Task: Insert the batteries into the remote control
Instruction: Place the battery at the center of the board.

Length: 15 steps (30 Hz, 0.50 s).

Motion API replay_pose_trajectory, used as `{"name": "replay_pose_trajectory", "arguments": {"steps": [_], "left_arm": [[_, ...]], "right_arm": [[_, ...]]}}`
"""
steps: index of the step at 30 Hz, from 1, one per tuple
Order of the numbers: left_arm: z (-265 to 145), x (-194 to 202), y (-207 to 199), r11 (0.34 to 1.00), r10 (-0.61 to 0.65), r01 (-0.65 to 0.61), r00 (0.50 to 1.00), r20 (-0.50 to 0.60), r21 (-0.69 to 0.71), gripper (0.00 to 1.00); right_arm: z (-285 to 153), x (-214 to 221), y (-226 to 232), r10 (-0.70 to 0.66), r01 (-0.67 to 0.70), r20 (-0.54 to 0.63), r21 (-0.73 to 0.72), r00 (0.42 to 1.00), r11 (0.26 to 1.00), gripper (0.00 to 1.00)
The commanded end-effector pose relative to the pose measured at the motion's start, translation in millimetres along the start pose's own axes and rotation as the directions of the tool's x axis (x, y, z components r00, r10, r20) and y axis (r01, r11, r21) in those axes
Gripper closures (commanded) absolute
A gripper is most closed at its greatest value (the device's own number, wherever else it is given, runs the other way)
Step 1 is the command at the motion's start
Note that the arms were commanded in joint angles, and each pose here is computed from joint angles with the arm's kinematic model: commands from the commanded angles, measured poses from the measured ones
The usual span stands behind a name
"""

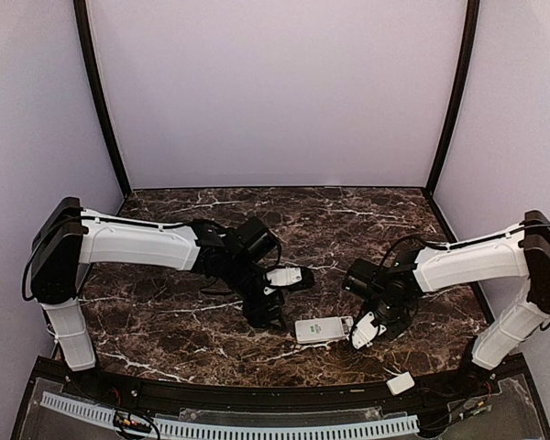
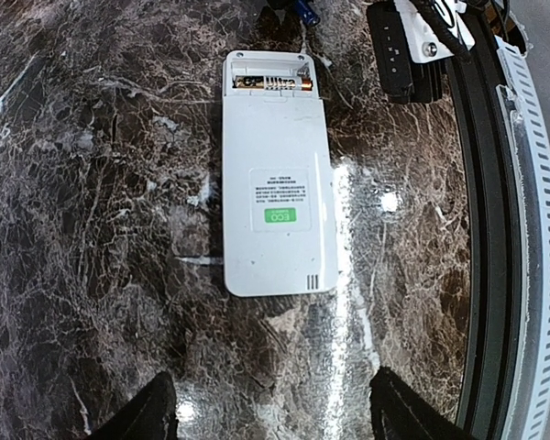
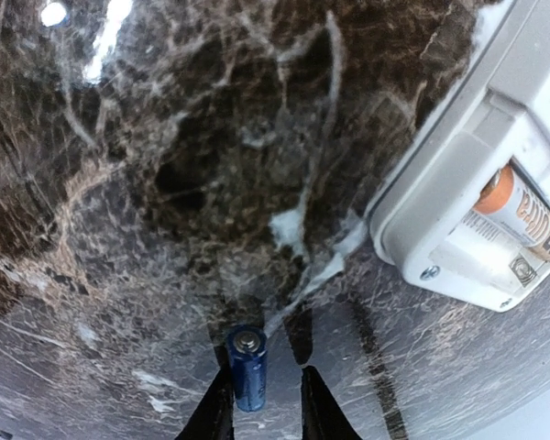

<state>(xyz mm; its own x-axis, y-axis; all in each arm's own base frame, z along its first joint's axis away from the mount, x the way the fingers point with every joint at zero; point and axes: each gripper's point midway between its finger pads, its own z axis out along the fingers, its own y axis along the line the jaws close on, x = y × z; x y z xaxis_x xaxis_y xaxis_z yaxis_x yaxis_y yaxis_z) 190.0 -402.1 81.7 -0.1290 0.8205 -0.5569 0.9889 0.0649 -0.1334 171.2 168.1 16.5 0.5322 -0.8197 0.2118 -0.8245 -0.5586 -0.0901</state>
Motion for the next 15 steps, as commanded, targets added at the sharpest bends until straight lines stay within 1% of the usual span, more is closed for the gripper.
{"name": "replay_pose_trajectory", "arguments": {"steps": [1, 3, 7, 10, 13, 14, 15], "left_arm": [[-11.4, -1.0, -6.2, 1.000, -0.009, 0.009, 1.000, -0.002, 0.017, 0.28], [-11.0, -0.4, -6.2, 1.000, -0.010, 0.010, 1.000, -0.004, 0.019, 0.28], [-10.6, -0.3, -6.7, 1.000, -0.011, 0.011, 1.000, -0.008, 0.024, 0.28], [-11.2, -0.9, -6.6, 1.000, -0.010, 0.011, 1.000, -0.008, 0.023, 0.28], [-12.4, -1.6, -6.6, 1.000, -0.010, 0.010, 1.000, -0.008, 0.022, 0.28], [-12.7, -2.1, -6.6, 1.000, -0.009, 0.009, 1.000, -0.008, 0.021, 0.28], [-13.3, -3.1, -6.1, 1.000, -0.010, 0.010, 1.000, -0.004, 0.019, 0.28]], "right_arm": [[4.7, -3.1, -5.8, -0.023, 0.023, -0.004, 0.023, 1.000, 0.999, 0.75], [1.9, -0.9, -6.7, -0.029, 0.029, -0.014, 0.029, 0.999, 0.999, 0.72], [-11.6, 4.5, -8.3, -0.026, 0.027, -0.026, 0.037, 0.999, 0.999, 0.71], [-30.7, 9.4, -14.8, -0.020, 0.022, -0.022, 0.091, 1.000, 0.996, 0.70], [-56.3, 13.0, -24.8, 0.010, -0.010, 0.001, 0.162, 1.000, 0.987, 0.69], [-65.8, 14.4, -31.8, 0.035, -0.037, 0.010, 0.204, 0.999, 0.978, 0.60], [-76.7, 14.6, -44.6, 0.080, -0.086, 0.035, 0.266, 0.996, 0.960, 0.38]]}}
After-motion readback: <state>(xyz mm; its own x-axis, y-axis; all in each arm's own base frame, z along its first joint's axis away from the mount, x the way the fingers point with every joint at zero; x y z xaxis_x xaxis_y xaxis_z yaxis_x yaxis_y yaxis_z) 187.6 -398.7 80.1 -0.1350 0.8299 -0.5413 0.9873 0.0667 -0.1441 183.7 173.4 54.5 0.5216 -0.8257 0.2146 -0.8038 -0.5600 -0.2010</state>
